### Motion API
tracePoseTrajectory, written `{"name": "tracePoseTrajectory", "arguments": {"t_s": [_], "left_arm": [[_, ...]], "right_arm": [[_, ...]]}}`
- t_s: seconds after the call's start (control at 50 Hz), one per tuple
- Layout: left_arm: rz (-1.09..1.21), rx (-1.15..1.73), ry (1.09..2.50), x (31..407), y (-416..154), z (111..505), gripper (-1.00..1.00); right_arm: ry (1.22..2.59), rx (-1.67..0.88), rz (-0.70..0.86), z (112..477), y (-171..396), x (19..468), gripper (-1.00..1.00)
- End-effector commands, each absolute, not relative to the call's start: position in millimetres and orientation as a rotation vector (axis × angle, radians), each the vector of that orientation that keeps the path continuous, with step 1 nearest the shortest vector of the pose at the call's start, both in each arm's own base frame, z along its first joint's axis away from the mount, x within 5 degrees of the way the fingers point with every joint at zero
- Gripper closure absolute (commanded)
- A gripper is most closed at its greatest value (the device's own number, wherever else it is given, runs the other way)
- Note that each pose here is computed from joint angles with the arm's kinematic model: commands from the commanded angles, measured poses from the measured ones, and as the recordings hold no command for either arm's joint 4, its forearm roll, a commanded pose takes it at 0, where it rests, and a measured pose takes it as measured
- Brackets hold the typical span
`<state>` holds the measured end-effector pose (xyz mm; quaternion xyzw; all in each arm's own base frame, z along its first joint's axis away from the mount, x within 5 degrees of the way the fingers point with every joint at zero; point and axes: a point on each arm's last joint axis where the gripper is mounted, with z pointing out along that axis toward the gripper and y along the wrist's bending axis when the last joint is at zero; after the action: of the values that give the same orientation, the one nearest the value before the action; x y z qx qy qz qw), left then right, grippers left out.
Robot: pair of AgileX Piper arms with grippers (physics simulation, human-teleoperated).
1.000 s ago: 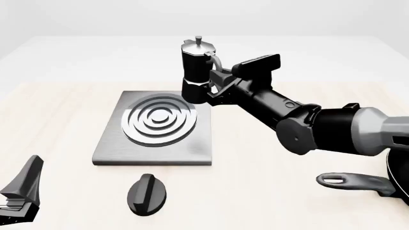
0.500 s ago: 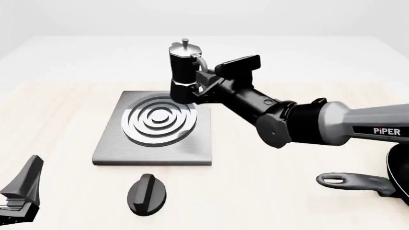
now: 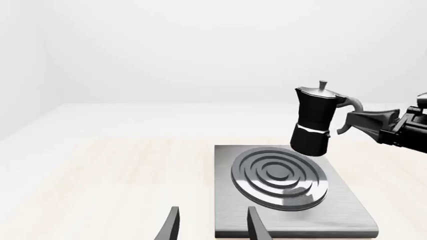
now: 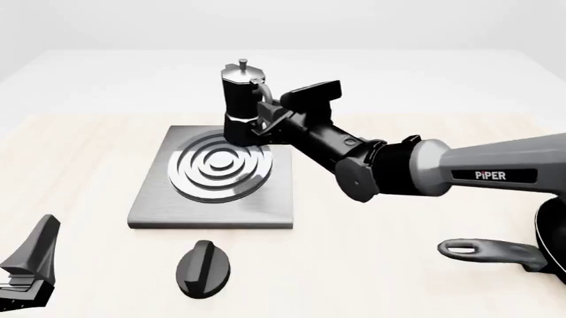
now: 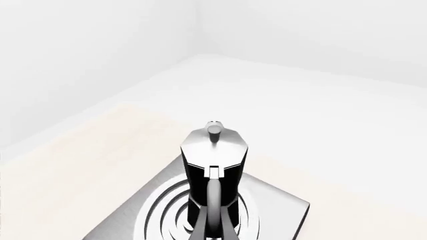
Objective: Put the moka pot on the stove.
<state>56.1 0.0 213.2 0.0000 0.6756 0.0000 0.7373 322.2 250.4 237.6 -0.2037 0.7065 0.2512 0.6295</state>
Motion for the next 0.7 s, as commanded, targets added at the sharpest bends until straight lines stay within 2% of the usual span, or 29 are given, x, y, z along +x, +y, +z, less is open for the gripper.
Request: {"name": "tracePoseTrajectory", "arguments": {"t_s": [0.02,0.7], "left_arm": [[0.000,0.000,1.484,56,0,213,-1.00],[0.000,0.000,1.484,56,0,213,-1.00]], "right_arm": [[1.599,-0.463,0.598,241,260,326,1.00],[1.632,-0.481,0.631,222,287,337,1.00]]}}
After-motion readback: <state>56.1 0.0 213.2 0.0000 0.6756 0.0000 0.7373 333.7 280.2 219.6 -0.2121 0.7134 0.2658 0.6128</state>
